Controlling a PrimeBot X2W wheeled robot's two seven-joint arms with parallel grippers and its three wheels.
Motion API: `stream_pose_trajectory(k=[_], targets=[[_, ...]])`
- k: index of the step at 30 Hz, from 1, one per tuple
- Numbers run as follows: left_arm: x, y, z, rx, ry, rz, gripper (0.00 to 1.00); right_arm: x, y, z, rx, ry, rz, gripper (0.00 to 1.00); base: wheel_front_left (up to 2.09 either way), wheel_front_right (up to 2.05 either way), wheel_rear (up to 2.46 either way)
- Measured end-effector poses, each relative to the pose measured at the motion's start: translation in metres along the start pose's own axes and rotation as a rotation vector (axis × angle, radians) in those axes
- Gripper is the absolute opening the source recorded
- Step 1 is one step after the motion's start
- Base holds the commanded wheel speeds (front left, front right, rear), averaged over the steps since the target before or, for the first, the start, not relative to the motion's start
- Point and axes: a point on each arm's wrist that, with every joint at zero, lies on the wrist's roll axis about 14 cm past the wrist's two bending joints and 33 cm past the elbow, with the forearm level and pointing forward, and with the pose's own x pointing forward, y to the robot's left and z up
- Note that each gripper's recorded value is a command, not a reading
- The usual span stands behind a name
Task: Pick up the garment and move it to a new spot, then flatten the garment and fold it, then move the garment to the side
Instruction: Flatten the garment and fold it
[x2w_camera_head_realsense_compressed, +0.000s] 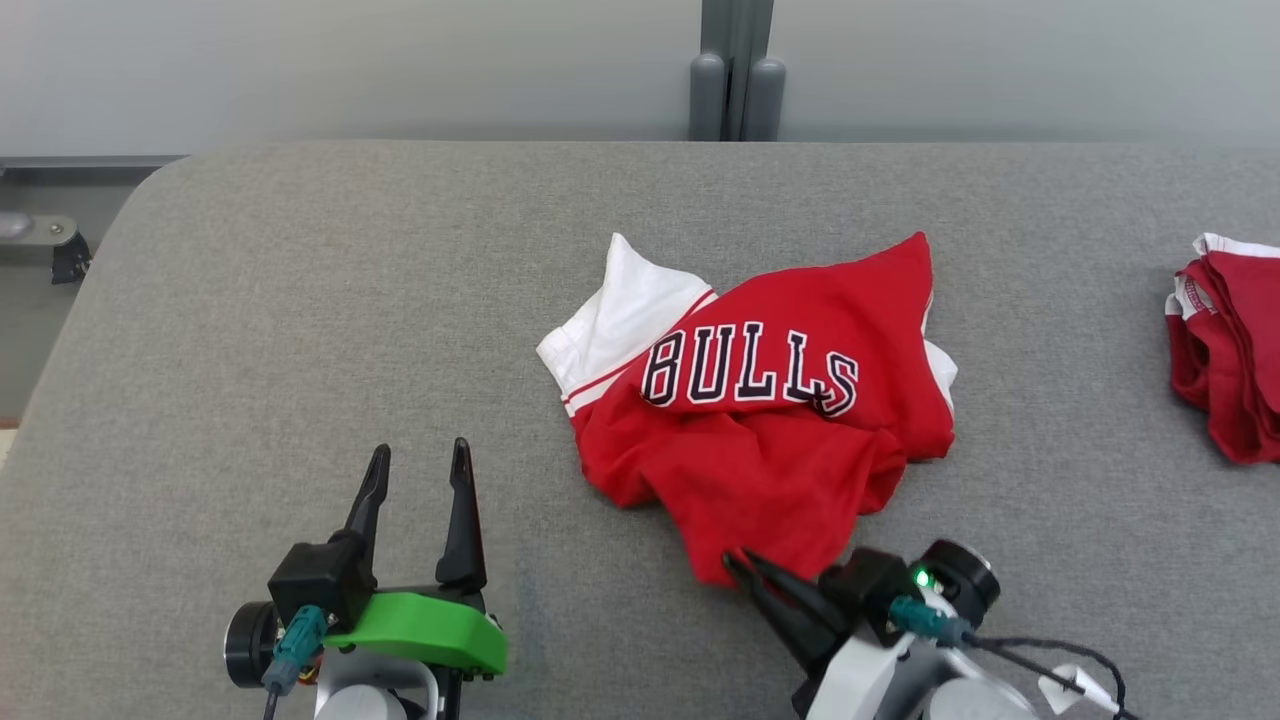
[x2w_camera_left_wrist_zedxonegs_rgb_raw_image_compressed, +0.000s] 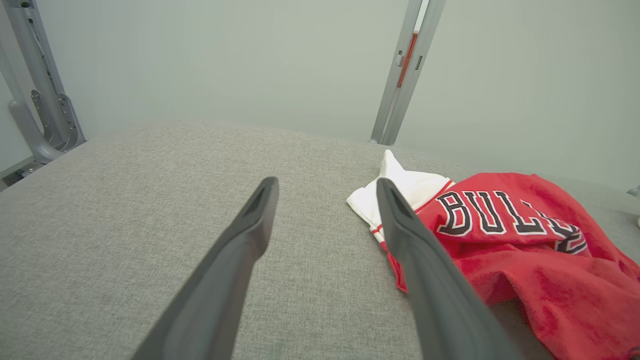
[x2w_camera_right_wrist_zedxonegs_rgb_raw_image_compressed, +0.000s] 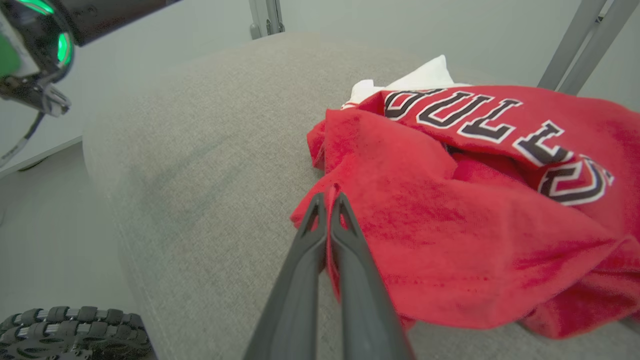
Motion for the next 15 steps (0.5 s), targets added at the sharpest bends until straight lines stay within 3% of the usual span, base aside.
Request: stream_pose_trajectory(k=[9,10,11,15], targets=[[0.004,-0.009,-0.003,0.005,0.006,-0.030,1.00,-0.031,0.032,-0.047,0.132,0.123,-0.006,0.01,0.00,0.00,0.00],[0.004,-0.010,-0.003,0.005,0.007,-0.033,1.00,-0.033,0.037,-0.049,0.157,0.123,-0.008,0.77,0.00,0.00,0.00],[0.005,-0.011,-0.003,0.005,0.008,-0.034,1.00,-0.033,0.037,-0.048,0.164,0.117,-0.013,1.00,0.00,0.00,0.00],[0.006,-0.012,-0.004,0.005,0.010,-0.038,1.00,-0.033,0.012,-0.028,0.172,0.032,-0.085,1.00,0.00,0.00,0.00]])
